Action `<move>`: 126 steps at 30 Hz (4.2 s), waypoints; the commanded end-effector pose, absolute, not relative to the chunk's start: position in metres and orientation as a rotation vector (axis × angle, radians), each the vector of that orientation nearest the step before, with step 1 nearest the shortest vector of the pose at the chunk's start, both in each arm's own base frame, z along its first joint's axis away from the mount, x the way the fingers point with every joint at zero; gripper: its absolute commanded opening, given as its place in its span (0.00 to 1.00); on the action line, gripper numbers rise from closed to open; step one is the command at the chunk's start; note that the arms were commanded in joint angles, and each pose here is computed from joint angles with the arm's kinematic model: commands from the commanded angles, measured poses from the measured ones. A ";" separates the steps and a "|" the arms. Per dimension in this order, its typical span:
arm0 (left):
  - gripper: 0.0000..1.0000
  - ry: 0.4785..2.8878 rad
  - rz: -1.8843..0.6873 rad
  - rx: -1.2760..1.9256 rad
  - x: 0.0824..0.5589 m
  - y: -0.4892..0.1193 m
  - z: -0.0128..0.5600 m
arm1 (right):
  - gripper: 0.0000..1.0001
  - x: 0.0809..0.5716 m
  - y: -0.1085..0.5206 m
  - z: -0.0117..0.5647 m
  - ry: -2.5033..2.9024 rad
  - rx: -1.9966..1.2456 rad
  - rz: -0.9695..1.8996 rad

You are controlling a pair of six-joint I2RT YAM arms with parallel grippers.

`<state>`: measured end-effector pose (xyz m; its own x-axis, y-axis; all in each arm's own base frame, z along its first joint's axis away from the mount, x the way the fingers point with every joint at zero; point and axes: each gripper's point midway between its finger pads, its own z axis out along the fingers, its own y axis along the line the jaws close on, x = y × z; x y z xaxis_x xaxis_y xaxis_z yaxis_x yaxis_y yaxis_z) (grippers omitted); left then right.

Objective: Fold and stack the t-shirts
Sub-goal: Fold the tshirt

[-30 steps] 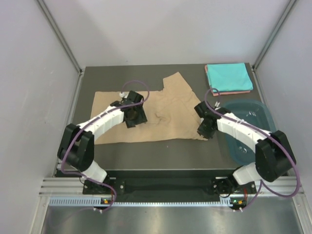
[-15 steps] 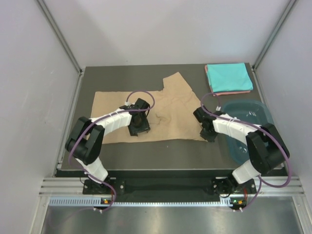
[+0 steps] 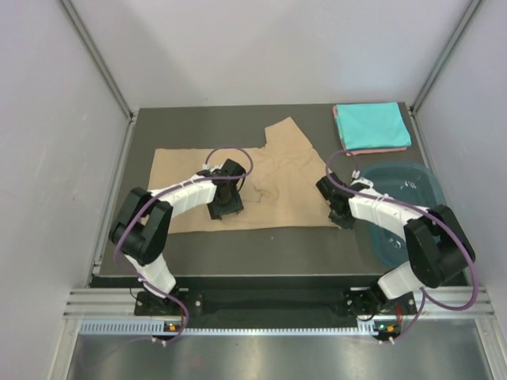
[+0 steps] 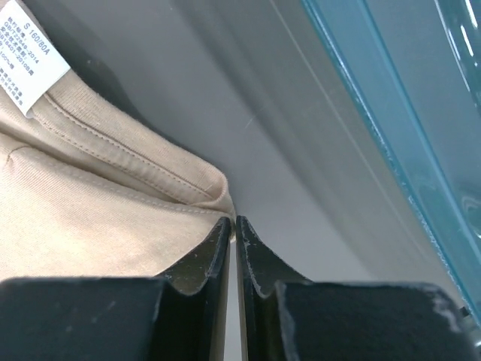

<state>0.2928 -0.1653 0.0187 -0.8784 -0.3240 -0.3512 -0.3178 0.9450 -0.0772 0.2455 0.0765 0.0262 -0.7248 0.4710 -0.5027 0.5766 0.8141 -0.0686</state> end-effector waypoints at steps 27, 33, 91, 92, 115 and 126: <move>0.73 2.521 -0.114 -0.277 0.375 -0.157 0.123 | 0.59 0.367 0.181 0.200 2.199 -0.075 0.405; 0.74 2.367 -0.239 -0.474 0.430 -0.100 0.153 | 0.57 0.452 0.206 0.193 2.189 -0.212 0.508; 0.64 2.301 0.144 -0.699 0.570 0.138 0.050 | 0.44 0.673 0.233 0.052 2.030 0.138 1.071; 0.63 2.309 0.126 -0.694 0.570 0.135 0.048 | 0.44 0.672 0.233 0.053 2.029 0.131 1.068; 0.00 2.332 0.067 -0.699 0.575 0.128 0.055 | 0.00 0.683 0.230 0.100 1.825 0.040 1.100; 0.00 2.278 0.112 -0.733 0.564 0.133 0.080 | 0.00 0.664 0.219 0.184 1.650 -0.104 1.048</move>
